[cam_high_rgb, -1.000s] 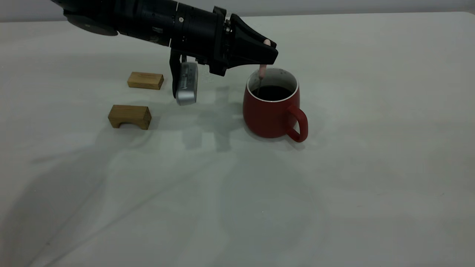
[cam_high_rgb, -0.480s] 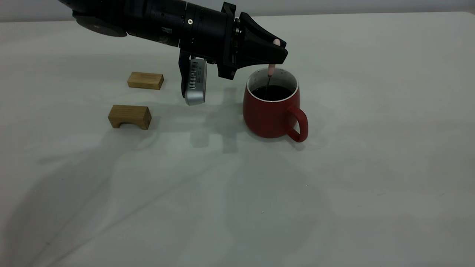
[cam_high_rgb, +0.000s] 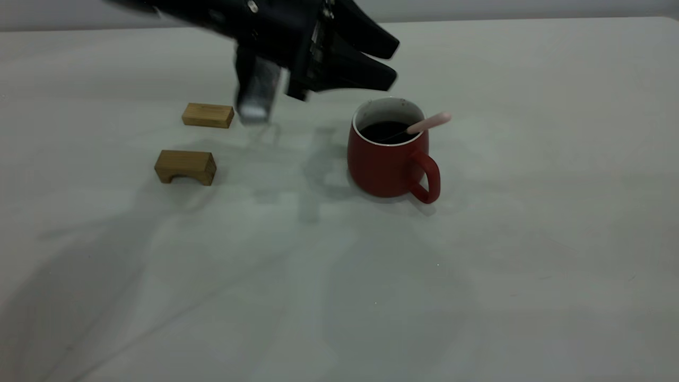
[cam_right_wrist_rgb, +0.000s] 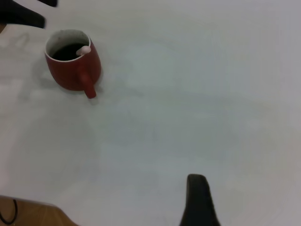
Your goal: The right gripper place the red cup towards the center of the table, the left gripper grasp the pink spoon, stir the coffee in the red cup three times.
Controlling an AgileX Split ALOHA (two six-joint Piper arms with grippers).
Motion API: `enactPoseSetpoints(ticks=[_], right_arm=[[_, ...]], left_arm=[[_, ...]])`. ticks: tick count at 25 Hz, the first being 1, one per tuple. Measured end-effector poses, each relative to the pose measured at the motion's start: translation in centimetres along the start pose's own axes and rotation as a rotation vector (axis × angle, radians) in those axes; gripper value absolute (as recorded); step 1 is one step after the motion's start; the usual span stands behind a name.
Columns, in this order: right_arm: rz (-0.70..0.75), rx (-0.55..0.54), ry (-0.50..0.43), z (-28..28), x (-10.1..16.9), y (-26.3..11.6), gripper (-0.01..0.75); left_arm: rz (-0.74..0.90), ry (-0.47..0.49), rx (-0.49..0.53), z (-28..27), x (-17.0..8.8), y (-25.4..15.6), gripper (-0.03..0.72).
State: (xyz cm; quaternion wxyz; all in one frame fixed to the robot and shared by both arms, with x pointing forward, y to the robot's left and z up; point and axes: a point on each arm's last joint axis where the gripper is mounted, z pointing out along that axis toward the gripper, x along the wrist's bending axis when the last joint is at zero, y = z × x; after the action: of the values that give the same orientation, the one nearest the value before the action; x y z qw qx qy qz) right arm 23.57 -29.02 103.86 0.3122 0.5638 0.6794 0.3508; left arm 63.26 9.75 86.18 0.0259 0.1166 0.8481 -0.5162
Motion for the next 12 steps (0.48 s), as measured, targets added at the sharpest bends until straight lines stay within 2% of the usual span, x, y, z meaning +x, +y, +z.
enactPoseSetpoints(ticks=[4,8,12], right_arm=[[0.0,0.0,0.001,0.0,0.0,0.0,0.585],[0.0,0.0,0.001,0.0,0.0,0.0,0.585],[0.0,0.0,0.001,0.0,0.0,0.0,0.585]], left_arm=[[0.172,0.136,-0.137,-2.9,0.6,-3.5,0.514],[0.363,0.277,-0.355,-6.8,1.7,-6.8,0.515],[0.618,0.439,-0.625,-11.7,3.0,-9.9,0.515]])
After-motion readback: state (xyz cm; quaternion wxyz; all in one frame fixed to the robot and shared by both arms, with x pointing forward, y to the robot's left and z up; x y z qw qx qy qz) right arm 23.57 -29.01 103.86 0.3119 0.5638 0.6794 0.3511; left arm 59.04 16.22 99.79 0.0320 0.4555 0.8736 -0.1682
